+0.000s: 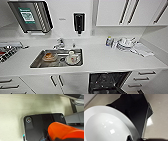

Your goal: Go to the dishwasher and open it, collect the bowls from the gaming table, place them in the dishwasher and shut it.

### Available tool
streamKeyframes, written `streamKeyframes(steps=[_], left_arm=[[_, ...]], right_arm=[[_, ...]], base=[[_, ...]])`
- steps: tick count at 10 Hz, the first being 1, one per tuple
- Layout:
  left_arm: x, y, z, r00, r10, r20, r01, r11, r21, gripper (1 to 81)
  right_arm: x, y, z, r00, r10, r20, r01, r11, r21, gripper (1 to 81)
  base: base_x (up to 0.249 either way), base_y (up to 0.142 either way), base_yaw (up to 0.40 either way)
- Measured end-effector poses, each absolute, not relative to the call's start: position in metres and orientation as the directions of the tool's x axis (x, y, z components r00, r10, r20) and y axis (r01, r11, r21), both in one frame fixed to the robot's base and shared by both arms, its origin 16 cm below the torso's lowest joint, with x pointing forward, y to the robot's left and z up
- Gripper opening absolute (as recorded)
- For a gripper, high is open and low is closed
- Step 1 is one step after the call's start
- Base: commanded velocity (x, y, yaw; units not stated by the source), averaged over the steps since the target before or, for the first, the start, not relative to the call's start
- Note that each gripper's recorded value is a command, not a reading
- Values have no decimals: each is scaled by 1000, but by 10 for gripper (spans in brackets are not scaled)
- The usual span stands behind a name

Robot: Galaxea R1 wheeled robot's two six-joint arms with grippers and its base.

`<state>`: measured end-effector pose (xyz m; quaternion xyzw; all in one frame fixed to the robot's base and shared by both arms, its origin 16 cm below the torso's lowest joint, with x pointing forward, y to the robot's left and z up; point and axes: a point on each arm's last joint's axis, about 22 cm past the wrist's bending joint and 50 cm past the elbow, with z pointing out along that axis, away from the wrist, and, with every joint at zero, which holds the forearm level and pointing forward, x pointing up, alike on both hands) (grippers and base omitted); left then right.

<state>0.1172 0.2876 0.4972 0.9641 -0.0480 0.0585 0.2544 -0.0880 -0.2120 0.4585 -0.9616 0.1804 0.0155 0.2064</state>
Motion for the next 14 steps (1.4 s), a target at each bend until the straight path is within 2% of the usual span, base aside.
streamKeyframes(steps=[4,8,11,13,14], left_arm=[[246,272,534,967,-128,218,-221,-849,480,10],[294,233,534,969,-224,108,-248,-827,504,10],[351,211,546,954,-282,103,-297,-827,478,10],[398,168,566,939,-315,135,-340,-806,485,10],[408,132,575,930,-334,154,-365,-779,510,10]], right_arm=[[-90,-211,459,932,-342,-119,-361,-848,-388,10],[-118,-207,464,914,-346,-213,-402,-843,-358,10],[-114,-207,462,913,-348,-213,-405,-842,-357,10],[-114,-206,463,913,-348,-215,-405,-841,-358,10],[-113,-204,463,912,-348,-215,-406,-840,-361,10]], base=[[0,0,0],[0,0,0],[0,0,0],[0,0,0],[0,0,0]])
